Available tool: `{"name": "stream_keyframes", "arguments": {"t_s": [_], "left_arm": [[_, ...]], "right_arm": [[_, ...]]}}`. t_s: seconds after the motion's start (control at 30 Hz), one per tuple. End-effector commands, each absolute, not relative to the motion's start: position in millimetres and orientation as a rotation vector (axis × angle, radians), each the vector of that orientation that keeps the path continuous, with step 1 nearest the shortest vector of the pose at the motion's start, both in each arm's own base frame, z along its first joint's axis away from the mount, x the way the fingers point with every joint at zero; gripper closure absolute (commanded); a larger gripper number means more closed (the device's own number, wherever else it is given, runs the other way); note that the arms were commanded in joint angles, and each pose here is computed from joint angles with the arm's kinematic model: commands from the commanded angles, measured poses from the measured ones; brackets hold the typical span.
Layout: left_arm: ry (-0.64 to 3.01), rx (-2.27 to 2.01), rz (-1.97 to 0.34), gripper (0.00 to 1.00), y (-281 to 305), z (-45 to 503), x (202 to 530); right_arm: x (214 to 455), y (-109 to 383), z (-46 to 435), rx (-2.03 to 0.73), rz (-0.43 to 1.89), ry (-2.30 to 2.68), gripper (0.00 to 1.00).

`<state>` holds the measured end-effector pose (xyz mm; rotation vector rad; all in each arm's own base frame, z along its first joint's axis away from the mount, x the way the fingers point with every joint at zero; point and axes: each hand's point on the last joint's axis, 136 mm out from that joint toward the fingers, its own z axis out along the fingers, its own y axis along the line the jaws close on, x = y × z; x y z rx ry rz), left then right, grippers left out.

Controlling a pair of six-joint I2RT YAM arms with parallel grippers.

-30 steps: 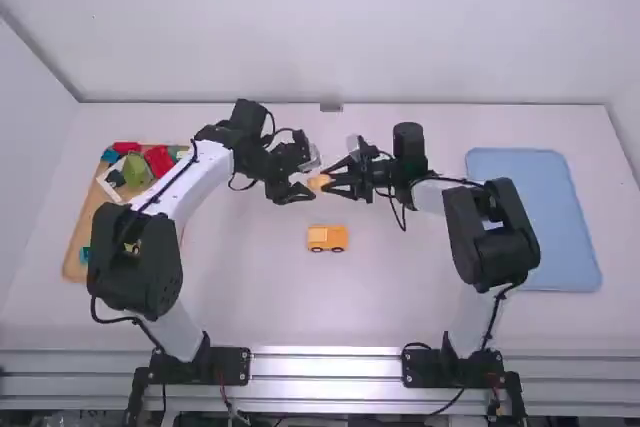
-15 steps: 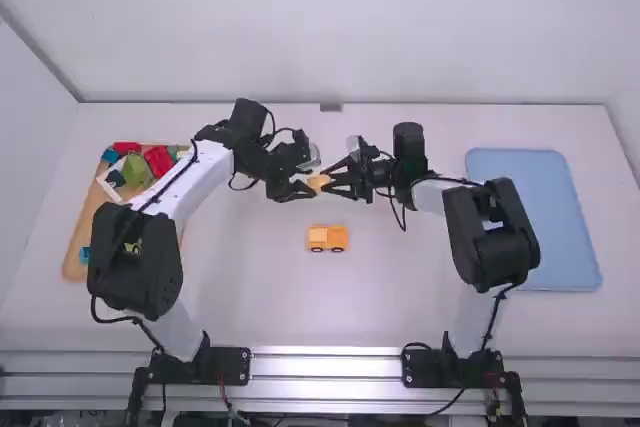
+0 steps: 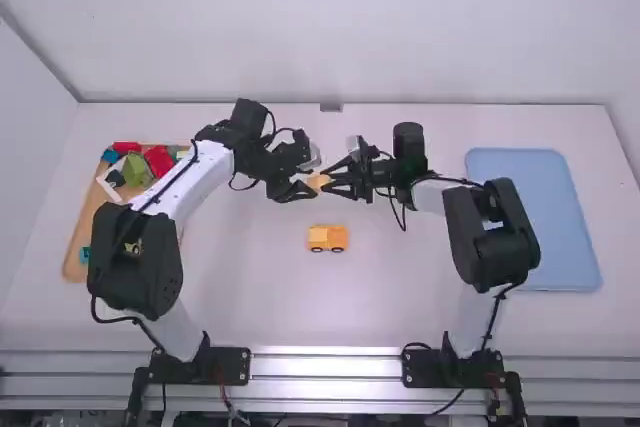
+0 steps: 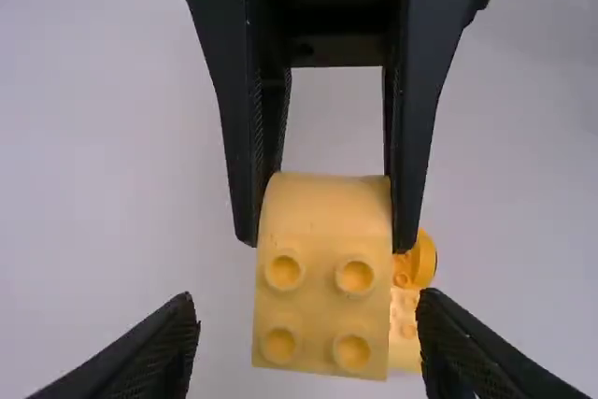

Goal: Assemble lego blocks to make yellow taxi

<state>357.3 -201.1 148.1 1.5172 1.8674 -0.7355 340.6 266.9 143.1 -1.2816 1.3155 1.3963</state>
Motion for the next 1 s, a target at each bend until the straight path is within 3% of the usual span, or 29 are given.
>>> {"name": "stream_keyframes", "arguments": {"t_s": [0.0,0.47,0.63,0.87,0.97], "left_arm": [[1.849,1.52,-0.762,0.38,-205.5,148.9,356.6],[1.825,1.533,-0.768,0.42,-211.5,150.7,355.4],[1.838,1.536,-0.748,0.52,-209.5,148.5,356.7],[1.835,1.537,-0.75,0.77,-210.2,148.8,356.4],[1.834,1.542,-0.752,0.79,-211.7,148.6,355.3]], "right_arm": [[340.6,268.8,145.8,-1.298,1.404,1.287,0.72],[340.5,268.8,145.9,-1.299,1.404,1.286,0.73],[340.6,268.7,146.0,-1.299,1.403,1.285,0.72],[340.6,268.7,145.9,-1.298,1.403,1.286,0.71],[340.7,268.7,146.0,-1.298,1.403,1.286,0.66]]}}
